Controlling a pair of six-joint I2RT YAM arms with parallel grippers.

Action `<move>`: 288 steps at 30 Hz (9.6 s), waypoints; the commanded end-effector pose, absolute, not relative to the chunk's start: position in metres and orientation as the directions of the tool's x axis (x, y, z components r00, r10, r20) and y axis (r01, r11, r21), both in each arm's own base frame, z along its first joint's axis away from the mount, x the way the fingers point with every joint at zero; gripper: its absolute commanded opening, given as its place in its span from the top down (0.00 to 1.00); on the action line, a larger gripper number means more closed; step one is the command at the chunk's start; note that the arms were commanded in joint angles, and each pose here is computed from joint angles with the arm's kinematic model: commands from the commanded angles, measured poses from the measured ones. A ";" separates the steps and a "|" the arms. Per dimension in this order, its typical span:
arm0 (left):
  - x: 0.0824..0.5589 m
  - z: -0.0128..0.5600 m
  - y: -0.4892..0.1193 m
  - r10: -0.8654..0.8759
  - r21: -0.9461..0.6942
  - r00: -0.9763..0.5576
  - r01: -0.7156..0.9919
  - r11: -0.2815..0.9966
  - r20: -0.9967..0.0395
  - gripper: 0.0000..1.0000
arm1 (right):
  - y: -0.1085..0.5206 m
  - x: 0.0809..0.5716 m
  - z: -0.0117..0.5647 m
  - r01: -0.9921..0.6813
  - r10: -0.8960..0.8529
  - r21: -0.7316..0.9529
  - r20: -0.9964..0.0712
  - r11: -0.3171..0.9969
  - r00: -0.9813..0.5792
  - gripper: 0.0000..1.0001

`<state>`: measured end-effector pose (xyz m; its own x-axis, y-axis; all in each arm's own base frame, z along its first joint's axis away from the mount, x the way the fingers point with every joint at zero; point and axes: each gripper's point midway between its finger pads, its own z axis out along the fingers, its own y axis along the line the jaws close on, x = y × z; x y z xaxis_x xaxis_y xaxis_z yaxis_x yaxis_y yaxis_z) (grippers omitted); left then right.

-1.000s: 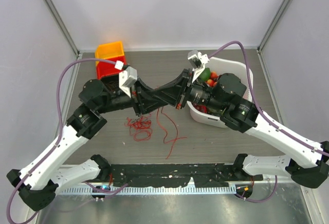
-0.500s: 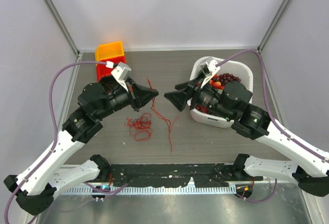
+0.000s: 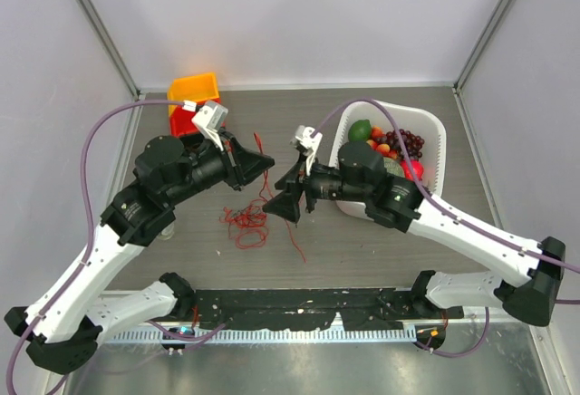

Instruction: Untangle the cables

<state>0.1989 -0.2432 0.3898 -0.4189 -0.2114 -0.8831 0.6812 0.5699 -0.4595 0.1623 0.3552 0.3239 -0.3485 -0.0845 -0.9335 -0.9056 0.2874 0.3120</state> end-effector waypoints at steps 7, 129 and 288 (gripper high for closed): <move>0.158 0.440 -0.268 -0.220 -0.491 -0.441 0.819 0.297 -0.870 1.00 | 0.377 0.143 0.351 -0.971 0.039 0.232 -0.972 0.057 -0.230 0.37; 0.211 0.347 -0.286 -0.101 -0.603 -0.644 0.635 0.483 -0.759 1.00 | 0.322 0.221 0.330 -0.856 -0.088 -0.024 -0.996 0.516 -0.025 0.99; 0.504 0.035 0.142 -0.581 -0.159 -0.651 -0.588 0.793 -0.489 0.39 | 0.238 0.188 0.317 -0.669 0.154 0.309 -0.947 0.676 -0.283 0.23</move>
<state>0.4984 0.1312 0.0343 -0.6276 -0.6298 -0.4576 -0.5816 0.7701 -0.2622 0.1868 0.2347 0.2949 -0.3196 0.0909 -0.9432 -0.6561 0.6970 0.2894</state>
